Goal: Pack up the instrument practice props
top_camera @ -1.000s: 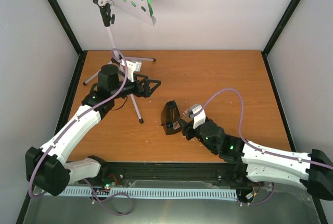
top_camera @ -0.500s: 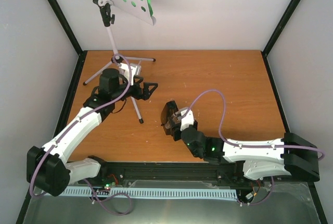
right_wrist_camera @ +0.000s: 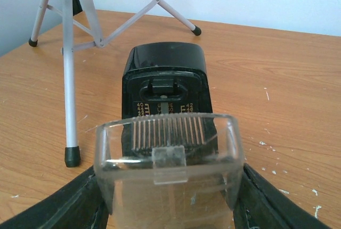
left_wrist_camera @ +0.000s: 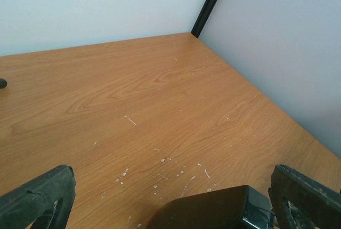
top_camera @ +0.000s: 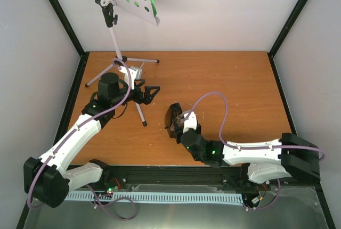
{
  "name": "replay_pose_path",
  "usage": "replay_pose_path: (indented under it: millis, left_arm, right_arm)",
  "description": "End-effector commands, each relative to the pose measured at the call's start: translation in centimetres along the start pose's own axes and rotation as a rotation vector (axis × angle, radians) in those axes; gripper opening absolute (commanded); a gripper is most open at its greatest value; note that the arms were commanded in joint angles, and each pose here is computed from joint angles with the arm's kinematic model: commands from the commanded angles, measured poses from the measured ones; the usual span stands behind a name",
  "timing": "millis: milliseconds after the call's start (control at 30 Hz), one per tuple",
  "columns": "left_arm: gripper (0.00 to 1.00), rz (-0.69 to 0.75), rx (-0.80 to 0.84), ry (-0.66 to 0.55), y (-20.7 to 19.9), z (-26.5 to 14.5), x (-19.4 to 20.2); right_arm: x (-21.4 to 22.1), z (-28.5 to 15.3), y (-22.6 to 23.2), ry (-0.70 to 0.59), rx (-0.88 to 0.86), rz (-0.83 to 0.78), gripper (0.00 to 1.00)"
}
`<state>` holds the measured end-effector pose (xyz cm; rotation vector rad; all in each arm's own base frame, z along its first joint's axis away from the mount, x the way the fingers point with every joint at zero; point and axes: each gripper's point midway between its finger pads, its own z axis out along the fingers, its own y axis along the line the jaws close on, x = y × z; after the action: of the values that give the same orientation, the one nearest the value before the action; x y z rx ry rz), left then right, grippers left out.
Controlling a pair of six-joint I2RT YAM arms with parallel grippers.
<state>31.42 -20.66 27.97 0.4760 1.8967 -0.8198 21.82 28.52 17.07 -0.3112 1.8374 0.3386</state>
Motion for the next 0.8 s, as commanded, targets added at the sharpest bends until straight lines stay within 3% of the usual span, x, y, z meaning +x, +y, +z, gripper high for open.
replay_pose_path:
  millis: [0,767]
  left_arm:
    - [0.99,0.037,0.026,-0.039,-0.6,-0.4,-1.1]
    - [0.99,0.040,0.081,-0.015,-1.1,0.2,-0.3]
  right_arm:
    - [-1.4,0.2,0.0,-0.049,0.027,0.055,0.52]
    - [1.2,2.2,-0.4,0.021,0.030,0.018,0.53]
